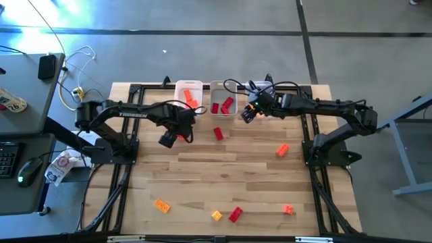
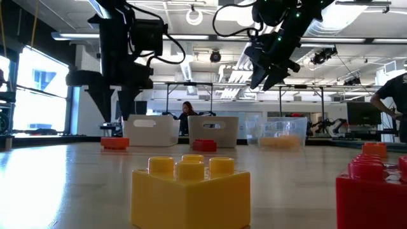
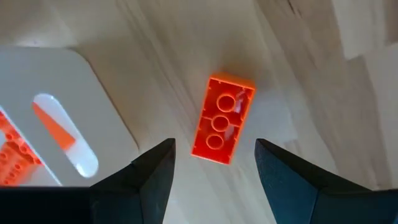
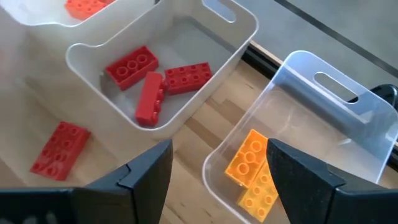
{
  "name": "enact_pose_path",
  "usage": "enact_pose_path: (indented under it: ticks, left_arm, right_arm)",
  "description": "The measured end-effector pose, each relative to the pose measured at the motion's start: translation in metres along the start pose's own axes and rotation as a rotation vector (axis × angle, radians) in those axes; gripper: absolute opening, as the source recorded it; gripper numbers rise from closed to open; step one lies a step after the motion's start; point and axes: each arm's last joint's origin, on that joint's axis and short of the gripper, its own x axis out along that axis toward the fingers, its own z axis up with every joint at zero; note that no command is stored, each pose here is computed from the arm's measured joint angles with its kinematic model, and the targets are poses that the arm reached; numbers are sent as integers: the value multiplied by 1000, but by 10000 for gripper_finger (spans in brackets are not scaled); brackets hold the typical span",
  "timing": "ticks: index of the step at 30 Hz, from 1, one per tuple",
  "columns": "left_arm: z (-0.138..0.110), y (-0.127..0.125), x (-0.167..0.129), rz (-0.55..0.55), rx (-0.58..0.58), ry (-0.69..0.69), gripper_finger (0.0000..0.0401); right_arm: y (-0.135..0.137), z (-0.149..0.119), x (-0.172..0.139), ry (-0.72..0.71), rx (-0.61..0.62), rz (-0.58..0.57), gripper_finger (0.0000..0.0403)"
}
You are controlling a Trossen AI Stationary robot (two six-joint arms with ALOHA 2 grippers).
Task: Sort & place blocks by color
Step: Put the orange game piece into the white bin
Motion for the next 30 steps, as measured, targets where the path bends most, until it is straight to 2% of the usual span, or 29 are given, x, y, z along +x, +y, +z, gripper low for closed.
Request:
enact_pose_path:
  ticks: [5,12,23,26,30]
  left_arm:
    - [6,4,14,16,40,37,209]
    - [12,4,35,-25,66,96,209]
    - [19,3,62,-70,47,159,208]
    - [19,3,65,-77,35,170,194]
    - [18,2,63,-81,-5,166,144]
  right_arm:
    - [6,-2,-3,-1,-17,18,248]
    - [13,-5,-6,-3,-34,37,248]
    - [15,-6,-7,2,-38,52,248]
    - [15,-6,-7,8,-38,67,248]
    - [17,-7,-7,19,-30,93,248]
